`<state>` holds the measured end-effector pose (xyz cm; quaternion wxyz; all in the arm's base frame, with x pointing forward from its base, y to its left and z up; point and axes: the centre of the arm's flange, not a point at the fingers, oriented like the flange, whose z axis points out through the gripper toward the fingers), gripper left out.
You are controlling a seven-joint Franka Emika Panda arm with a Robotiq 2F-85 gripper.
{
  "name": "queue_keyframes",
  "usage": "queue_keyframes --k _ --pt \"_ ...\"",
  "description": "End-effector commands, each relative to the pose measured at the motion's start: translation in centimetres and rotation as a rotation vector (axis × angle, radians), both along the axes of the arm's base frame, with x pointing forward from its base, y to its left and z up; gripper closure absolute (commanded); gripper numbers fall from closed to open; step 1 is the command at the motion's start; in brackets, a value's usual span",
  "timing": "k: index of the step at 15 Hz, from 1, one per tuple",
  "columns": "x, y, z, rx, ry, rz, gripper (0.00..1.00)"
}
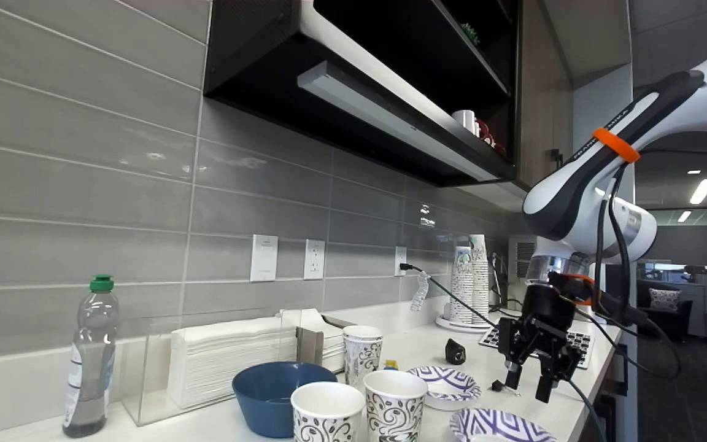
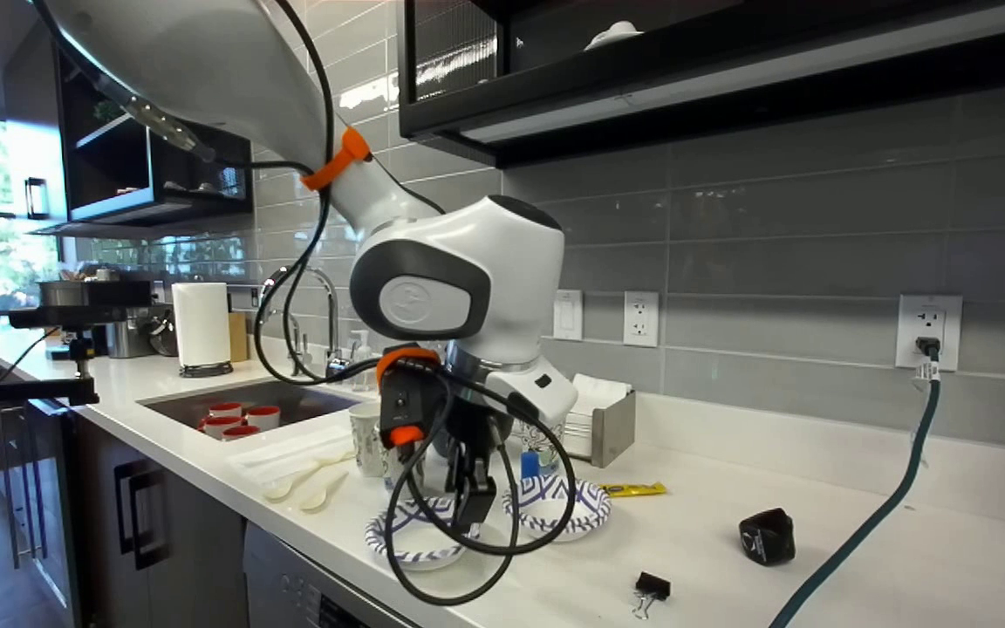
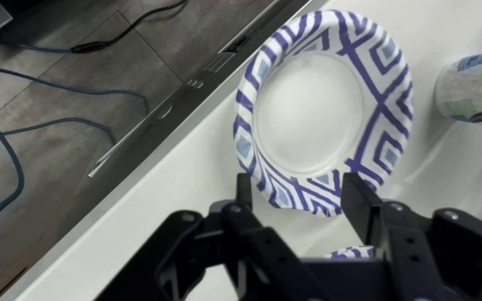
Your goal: Pick up one paper bowl from the stack of paper bowls and put it on the kitchen counter
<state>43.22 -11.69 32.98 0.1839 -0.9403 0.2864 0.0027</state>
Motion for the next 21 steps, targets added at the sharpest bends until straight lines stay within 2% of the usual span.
queue_keyframes --k 1,2,4,12,14,15,17,21 --pt "-0.5 1.0 4.3 -0.021 -0.081 -0.019 0.11" --pt "-0.5 1.3 5.2 -0.027 -0.096 -0.021 0.02" --pt "-0.4 2.0 7.2 -0.042 -0.125 -0.020 0.00" --pt "0.5 5.1 12.2 -0.135 -0.181 -0.011 0.00" --pt "0.8 5.3 12.8 -0.212 -0.229 0.034 0.00" --pt "0.8 4.8 11.8 -0.154 -0.198 0.021 0.00" --pt "0.9 5.1 12.2 -0.183 -0.216 0.038 0.00" --pt "1.0 5.1 12.2 -0.188 -0.218 0.041 0.00"
